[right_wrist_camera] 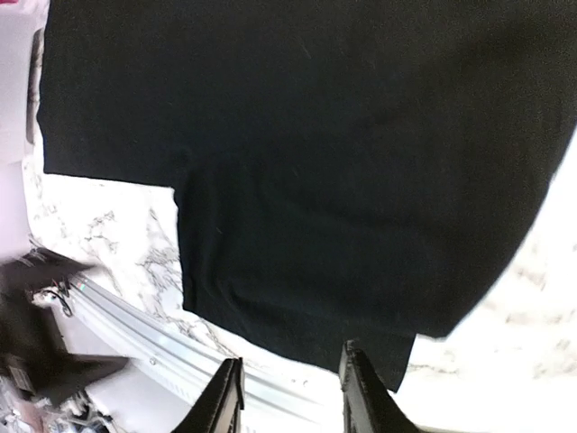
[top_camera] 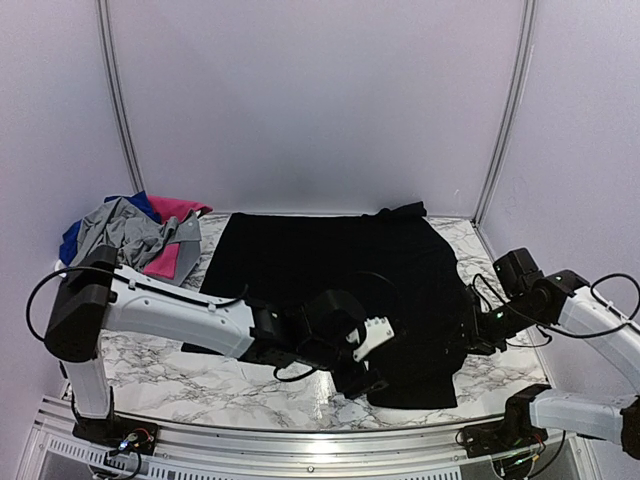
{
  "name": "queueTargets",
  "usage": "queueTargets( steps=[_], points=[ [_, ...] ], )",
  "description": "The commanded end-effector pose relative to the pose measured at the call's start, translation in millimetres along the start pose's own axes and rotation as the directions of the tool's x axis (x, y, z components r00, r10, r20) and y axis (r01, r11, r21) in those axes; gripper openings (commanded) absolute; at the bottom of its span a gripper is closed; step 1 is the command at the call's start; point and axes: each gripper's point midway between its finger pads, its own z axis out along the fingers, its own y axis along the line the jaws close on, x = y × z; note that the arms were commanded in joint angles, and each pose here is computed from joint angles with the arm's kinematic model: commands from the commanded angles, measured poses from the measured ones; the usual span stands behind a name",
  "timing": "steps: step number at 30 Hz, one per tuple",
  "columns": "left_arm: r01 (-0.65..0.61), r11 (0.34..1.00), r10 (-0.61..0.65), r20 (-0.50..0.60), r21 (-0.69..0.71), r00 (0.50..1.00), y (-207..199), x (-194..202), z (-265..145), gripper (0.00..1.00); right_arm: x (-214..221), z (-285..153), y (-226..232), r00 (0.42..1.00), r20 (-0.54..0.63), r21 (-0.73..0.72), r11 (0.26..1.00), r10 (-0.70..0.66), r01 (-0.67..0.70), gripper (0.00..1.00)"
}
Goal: Fold and stack the mixed laundry pile
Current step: Smooth out the flattened T-shirt at the center of the board.
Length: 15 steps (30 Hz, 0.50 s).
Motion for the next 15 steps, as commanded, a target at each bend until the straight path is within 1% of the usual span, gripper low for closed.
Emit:
queueTargets(
  steps=[1, 4, 7, 10, 15],
  points=[
    [0.2, 0.979, -0.192, 0.136, -0.043, 0.972, 42, -22, -29, 0.76, 18, 2, -7, 0.997, -0.017, 0.0, 0.998, 0.071, -0.071, 0.31],
    [0.323, 0.943, -0.305, 0.177, -0.085, 0.936, 71, -9, -45, 0.76, 17, 11, -11, 0.998, -0.015, -0.002, 0.998, 0.068, -0.068, 0.28],
    [0.418, 0.899, -0.386, 0.212, -0.13, 0.898, 94, 6, -58, 0.77, 18, 24, -14, 0.997, -0.043, -0.008, 0.998, 0.063, -0.063, 0.23],
    [0.472, 0.863, -0.43, 0.226, -0.179, 0.874, 110, 18, -68, 0.77, 19, 32, -19, 0.997, -0.07, 0.025, 0.999, 0.03, -0.028, 0.19],
    [0.528, 0.825, -0.476, 0.254, -0.203, 0.842, 126, 27, -79, 0.77, 28, 48, -30, 0.991, -0.135, 0.101, 0.994, -0.014, 0.028, 0.12]
  ],
)
